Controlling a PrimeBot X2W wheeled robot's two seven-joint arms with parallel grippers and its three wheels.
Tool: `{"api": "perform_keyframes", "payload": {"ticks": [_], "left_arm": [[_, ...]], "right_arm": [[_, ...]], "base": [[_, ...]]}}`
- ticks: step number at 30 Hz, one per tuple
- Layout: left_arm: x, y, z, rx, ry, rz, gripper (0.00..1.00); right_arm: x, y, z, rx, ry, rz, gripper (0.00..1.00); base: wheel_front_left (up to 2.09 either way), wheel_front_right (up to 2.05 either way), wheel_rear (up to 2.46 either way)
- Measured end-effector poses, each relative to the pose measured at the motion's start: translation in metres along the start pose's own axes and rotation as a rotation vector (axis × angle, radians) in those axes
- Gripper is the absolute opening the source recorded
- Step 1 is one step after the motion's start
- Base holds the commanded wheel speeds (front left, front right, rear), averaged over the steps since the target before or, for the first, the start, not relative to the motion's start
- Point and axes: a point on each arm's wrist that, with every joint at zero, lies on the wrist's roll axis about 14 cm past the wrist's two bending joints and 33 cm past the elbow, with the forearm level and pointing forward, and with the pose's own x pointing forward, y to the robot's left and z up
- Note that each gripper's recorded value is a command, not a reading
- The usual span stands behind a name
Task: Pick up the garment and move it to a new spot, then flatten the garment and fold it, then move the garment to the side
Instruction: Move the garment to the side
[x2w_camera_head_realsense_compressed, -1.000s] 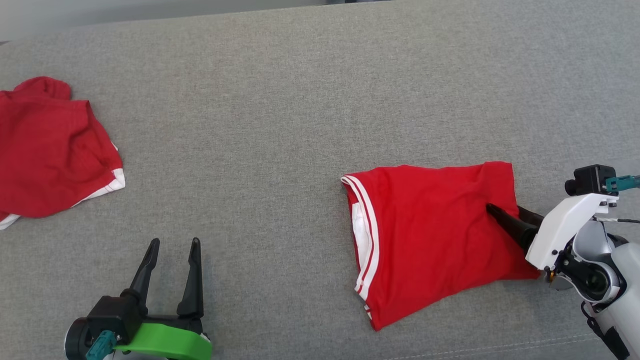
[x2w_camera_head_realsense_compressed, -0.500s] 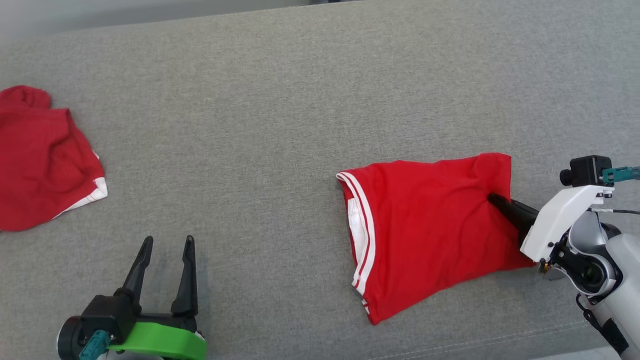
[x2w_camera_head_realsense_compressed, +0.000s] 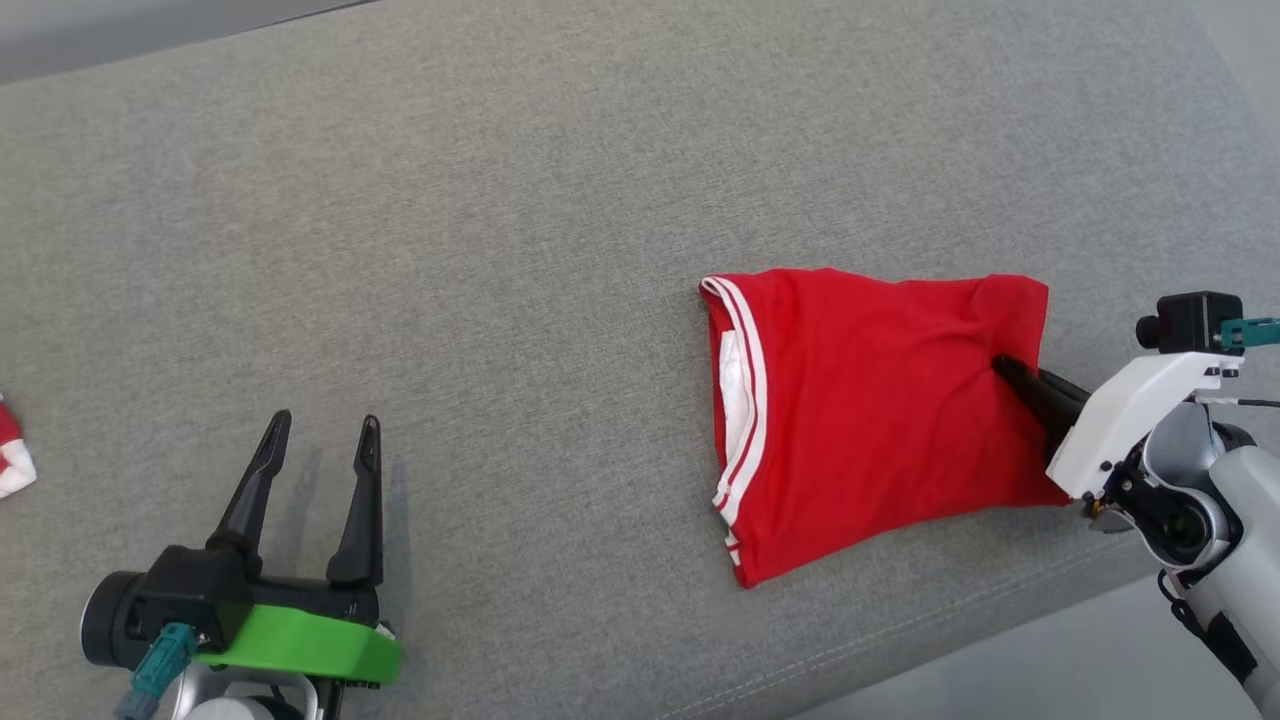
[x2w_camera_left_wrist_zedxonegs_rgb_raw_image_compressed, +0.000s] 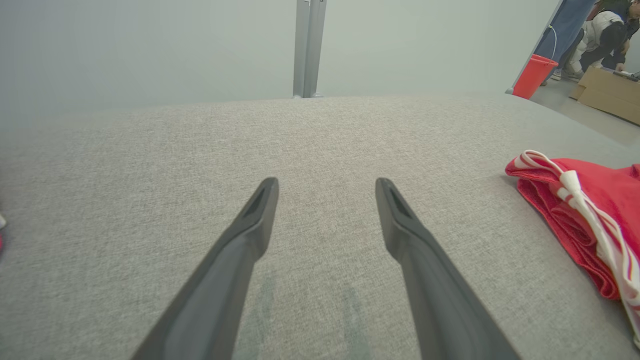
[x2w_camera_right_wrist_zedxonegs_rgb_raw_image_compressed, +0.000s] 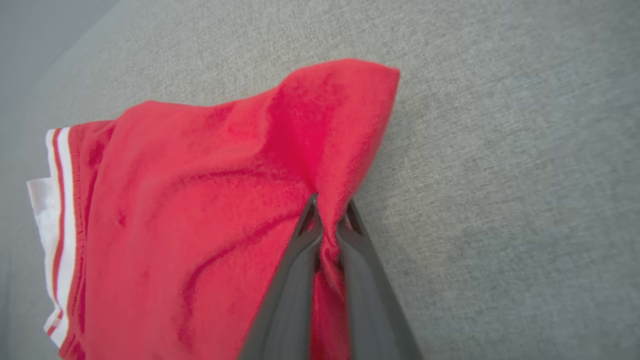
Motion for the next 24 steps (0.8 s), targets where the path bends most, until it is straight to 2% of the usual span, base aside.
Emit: {"api": "perform_keyframes", "payload": {"ticks": [6, 12, 18, 24], "left_arm": [[0.016, -0.012, -0.014, -0.008, 0.04, -0.061, 1.0], [0.027, -0.012, -0.027, -0.019, 0.071, -0.081, 1.0], [0.024, 0.001, -0.038, -0.018, 0.1, -0.048, 1.0], [0.019, 0.023, -0.048, -0.004, 0.13, 0.001, 1.0]], "right_arm": [[0.006, -0.012, 0.019, -0.049, -0.058, -0.044, 0.0], [0.028, -0.022, 0.076, -0.21, -0.156, -0.105, 0.0], [0.044, -0.05, 0.124, -0.308, -0.182, -0.22, 0.0], [0.056, -0.077, 0.149, -0.375, -0.151, -0.325, 0.0]], "base": [[0.0, 0.0, 0.0], [0.0, 0.0, 0.0], [0.0, 0.0, 0.0], [0.0, 0.0, 0.0]]}}
